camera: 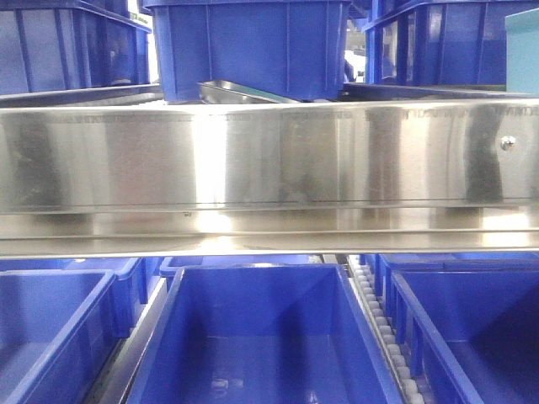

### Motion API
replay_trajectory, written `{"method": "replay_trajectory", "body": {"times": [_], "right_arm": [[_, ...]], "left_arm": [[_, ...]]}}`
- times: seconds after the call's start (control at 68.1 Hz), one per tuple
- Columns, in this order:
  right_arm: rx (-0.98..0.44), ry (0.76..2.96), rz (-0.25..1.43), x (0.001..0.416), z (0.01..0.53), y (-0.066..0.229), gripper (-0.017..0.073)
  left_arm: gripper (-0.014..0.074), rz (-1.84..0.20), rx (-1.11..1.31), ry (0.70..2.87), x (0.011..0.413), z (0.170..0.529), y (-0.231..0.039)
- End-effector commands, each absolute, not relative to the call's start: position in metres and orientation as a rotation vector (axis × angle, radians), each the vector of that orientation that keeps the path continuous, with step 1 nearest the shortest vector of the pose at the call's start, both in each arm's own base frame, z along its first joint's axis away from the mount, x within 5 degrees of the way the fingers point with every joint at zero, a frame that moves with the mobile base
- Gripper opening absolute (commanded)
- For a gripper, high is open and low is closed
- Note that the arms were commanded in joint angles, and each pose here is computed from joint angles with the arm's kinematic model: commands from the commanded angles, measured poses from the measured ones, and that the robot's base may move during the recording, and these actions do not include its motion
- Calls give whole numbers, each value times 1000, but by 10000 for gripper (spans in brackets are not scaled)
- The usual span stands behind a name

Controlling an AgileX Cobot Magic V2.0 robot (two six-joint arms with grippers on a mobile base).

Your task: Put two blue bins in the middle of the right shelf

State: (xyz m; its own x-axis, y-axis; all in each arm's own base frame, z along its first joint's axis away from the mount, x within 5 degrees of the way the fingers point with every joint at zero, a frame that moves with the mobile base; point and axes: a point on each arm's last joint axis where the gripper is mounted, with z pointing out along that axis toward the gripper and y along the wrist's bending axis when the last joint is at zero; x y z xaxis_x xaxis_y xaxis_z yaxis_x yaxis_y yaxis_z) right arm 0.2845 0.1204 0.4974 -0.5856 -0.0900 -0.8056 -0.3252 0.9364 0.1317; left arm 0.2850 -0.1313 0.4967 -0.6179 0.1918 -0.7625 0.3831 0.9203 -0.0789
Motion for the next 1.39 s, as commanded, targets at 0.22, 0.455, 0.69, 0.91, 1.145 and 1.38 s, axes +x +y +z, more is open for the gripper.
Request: {"method": "replay_trajectory", "body": {"times": [0.22, 0.455, 0.69, 0.91, 1.145, 1.38], "right_arm": [[-307, 2130, 358, 284, 505, 122, -154], [-306, 2124, 359, 284, 506, 122, -154], [-306, 2124, 359, 284, 506, 122, -154], [-306, 2124, 359, 284, 506, 122, -154], [-306, 2124, 359, 284, 506, 122, -154], [-306, 2124, 359, 284, 506, 122, -154]], "left_arm": [[-111, -374, 436, 2189, 276, 508, -137], [-111, -372, 436, 2189, 276, 508, -136], [-111, -375, 432, 2173, 278, 508, -137], [-111, -391, 412, 2093, 281, 515, -139], [-111, -411, 385, 1984, 286, 524, -140], [-111, -429, 359, 1878, 289, 533, -141]]}}
